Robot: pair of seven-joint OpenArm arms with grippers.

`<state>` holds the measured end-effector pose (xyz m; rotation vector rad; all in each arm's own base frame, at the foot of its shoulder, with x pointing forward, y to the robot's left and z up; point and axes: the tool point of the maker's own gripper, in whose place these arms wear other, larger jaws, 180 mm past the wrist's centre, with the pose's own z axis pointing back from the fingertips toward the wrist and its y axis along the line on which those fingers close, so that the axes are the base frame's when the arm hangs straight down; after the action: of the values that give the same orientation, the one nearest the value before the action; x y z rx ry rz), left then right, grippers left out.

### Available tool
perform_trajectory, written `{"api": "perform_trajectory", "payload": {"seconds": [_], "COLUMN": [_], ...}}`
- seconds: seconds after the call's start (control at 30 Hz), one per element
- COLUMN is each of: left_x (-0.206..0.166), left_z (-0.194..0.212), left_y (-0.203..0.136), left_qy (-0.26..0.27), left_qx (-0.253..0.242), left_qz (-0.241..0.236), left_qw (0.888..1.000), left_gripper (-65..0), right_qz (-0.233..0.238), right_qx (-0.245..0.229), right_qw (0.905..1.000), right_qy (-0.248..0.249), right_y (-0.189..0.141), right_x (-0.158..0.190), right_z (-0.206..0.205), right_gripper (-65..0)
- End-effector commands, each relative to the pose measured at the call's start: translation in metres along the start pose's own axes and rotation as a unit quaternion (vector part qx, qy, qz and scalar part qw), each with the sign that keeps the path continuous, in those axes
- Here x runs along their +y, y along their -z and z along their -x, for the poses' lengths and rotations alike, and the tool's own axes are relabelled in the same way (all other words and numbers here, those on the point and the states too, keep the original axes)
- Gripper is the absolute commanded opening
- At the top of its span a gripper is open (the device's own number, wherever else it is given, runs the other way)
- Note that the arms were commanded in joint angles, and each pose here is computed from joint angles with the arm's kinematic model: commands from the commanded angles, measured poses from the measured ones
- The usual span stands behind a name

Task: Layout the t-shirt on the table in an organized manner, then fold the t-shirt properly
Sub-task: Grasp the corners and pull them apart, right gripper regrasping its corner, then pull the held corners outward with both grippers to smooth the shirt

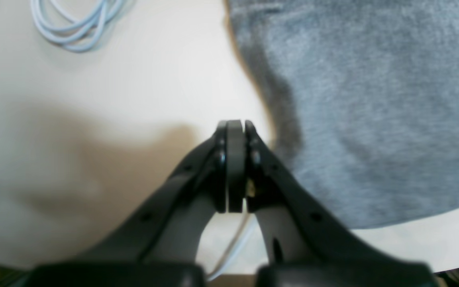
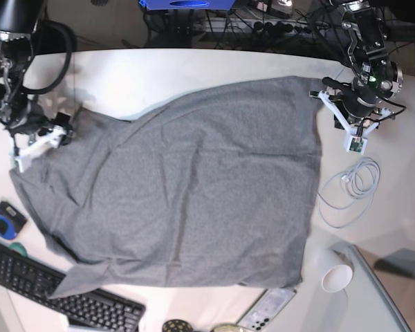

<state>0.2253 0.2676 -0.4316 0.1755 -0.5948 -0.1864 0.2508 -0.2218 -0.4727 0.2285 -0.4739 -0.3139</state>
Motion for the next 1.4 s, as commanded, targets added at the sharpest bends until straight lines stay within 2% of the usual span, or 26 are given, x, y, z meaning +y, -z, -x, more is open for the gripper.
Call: {"api": "perform_trajectory", "payload": {"seconds": [0.0,0.23,0.4,0.43,0.5,0.57,0.7,0.87,0.97,1.07,1.2,1.37], "left_x": [0.006,0.008,0.009,0.009,0.009,0.009,0.007,0.002,-0.015,-0.030,-0.045,-0.045], "left_z": [-0.010,-0.009,-0.006,-0.006,-0.006,-0.007,-0.009,-0.009,-0.012,-0.016,-0.020,-0.020], "left_y": [-0.003,-0.003,-0.004,-0.004,-0.004,-0.004,-0.003,-0.002,0.000,0.003,0.004,0.004], "left_qy": [0.002,0.000,0.000,0.000,0.000,0.000,0.001,-0.001,0.010,0.021,0.034,0.033], "left_qx": [-0.017,-0.016,-0.013,-0.013,-0.013,-0.014,-0.015,-0.016,-0.018,-0.021,-0.023,-0.023], "left_qz": [-0.008,-0.010,-0.011,-0.011,-0.011,-0.011,-0.009,-0.004,0.015,0.031,0.048,0.048], "left_qw": [1.000,1.000,1.000,1.000,1.000,1.000,1.000,1.000,1.000,0.999,0.998,0.998], "left_gripper": [-65.0,-65.0,-65.0,-65.0,-65.0,-65.0,-65.0,-65.0,-65.0,-65.0,-65.0,-65.0], "right_qz": [0.006,-0.002,-0.004,-0.005,-0.004,-0.006,-0.009,-0.007,-0.004,0.011,0.038,0.051], "right_qx": [-0.019,0.008,0.013,0.015,0.014,-0.001,-0.026,-0.008,0.004,0.012,0.018,0.031], "right_qw": [0.9997,0.9999,0.9998,0.9997,0.9996,0.9995,0.9980,0.9968,0.9968,0.9983,0.9991,0.9980], "right_qy": [-0.011,-0.012,-0.017,-0.018,-0.023,-0.031,-0.057,-0.080,-0.080,-0.056,0.003,0.018], "right_y": [-0.002,0.020,0.021,0.021,0.016,0.008,-0.015,-0.037,-0.042,-0.047,-0.058,-0.070], "right_x": [-0.005,0.002,0.004,0.005,0.005,0.007,0.015,0.018,0.015,0.001,-0.024,-0.033], "right_z": [-0.014,0.005,0.010,0.011,0.014,0.010,0.010,0.032,0.048,0.063,0.088,0.111], "right_gripper": [-30.2,-30.5,-32.6,-36.8,-53.4,-64.8,-63.2,-63.5,-63.5,-63.6,-63.6,-63.6]}}
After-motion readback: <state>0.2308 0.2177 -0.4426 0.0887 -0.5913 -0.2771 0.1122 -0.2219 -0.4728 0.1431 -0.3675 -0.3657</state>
